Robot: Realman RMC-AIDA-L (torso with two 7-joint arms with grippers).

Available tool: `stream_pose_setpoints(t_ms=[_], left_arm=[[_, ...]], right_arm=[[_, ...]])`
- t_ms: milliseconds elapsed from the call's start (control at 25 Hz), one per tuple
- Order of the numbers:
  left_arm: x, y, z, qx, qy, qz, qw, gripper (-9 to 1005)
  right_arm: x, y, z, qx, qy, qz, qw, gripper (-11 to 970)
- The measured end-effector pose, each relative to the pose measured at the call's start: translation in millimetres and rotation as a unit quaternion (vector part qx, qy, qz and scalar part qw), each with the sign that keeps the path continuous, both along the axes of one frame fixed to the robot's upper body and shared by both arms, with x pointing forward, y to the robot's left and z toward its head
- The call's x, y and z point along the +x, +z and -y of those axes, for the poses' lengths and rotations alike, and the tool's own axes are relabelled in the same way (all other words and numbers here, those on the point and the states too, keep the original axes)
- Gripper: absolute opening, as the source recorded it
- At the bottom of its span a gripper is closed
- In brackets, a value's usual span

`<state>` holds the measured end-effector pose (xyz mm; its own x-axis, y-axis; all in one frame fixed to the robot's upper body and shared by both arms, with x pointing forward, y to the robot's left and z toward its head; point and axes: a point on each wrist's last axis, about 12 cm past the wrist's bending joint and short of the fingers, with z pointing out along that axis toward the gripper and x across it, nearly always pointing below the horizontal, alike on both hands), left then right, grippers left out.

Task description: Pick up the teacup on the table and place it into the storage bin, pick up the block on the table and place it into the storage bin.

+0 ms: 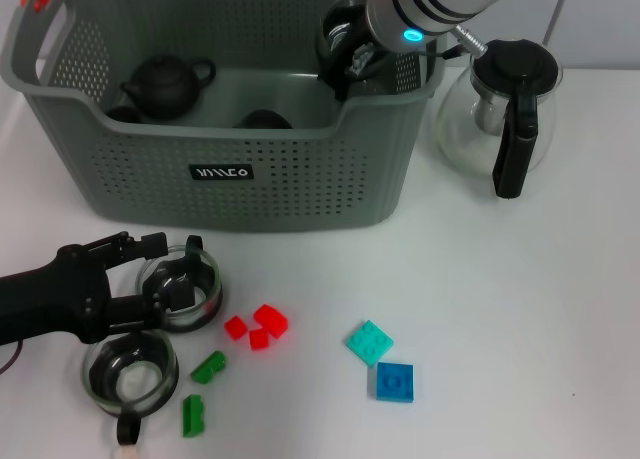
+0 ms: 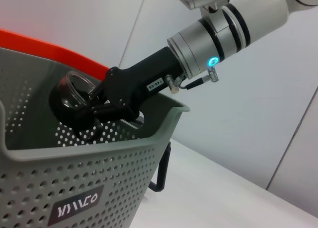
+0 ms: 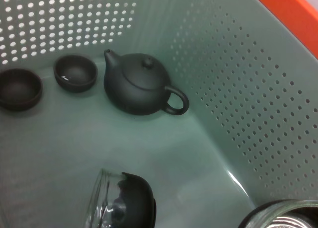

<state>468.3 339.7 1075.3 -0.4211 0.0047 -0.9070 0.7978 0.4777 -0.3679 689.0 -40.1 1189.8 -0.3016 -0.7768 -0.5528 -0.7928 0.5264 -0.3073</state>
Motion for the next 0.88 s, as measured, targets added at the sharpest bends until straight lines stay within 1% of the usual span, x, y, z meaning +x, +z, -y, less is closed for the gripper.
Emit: stream_pose_setpoints(t_ms=[640, 880], left_arm=[[0.8, -0.5, -0.5, 0.003, 0.004, 0.000, 1.000, 904], [1.0, -0.4, -0.4, 0.003, 0.003, 0.000, 1.000, 904]], right_arm=[[-1.4, -1.3, -0.3, -0.009, 0.010, -0.001, 1.000, 61], [-1.8, -1.9, -0.5, -0.013, 0.012, 0.000, 1.000, 81]])
